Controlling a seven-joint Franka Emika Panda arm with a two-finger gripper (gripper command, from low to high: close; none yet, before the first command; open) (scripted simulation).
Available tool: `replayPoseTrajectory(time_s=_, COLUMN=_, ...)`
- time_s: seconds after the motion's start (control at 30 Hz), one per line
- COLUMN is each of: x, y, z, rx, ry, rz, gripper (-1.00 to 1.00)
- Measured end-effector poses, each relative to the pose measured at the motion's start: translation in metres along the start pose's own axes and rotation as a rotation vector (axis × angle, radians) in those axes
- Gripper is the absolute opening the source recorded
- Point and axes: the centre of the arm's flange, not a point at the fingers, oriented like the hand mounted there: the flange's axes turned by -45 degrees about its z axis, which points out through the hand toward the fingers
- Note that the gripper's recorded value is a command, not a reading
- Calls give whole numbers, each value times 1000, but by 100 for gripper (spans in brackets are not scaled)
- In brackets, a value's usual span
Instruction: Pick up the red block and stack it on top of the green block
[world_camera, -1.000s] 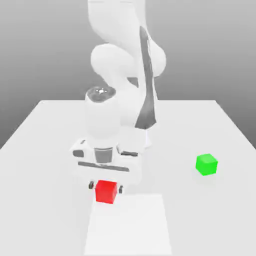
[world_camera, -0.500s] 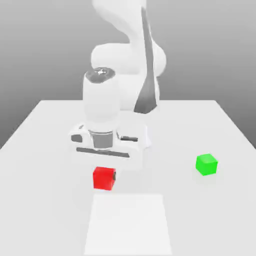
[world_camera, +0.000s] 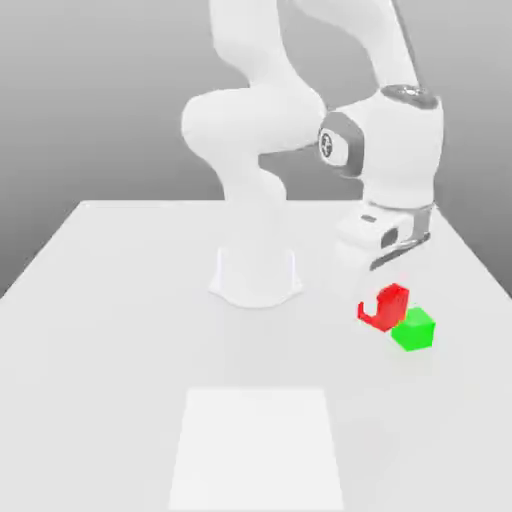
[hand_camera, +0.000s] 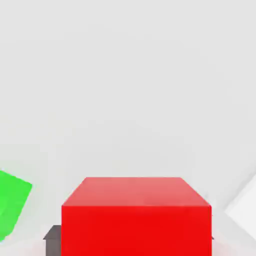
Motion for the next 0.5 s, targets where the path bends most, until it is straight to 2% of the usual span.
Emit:
replayPoseTrajectory(time_s=0.13, x=2, y=-59, z=3, rx=-10, ry=-12, rz=-222, gripper=-100)
replayPoseTrajectory(time_s=0.33, x=4, y=-60, z=31, rx=-38, ry=-24, rz=-241, gripper=-100)
replayPoseTrajectory(time_s=0.5, x=2, y=-64, z=58, rx=-21, ry=-15, rz=-247, gripper=-100)
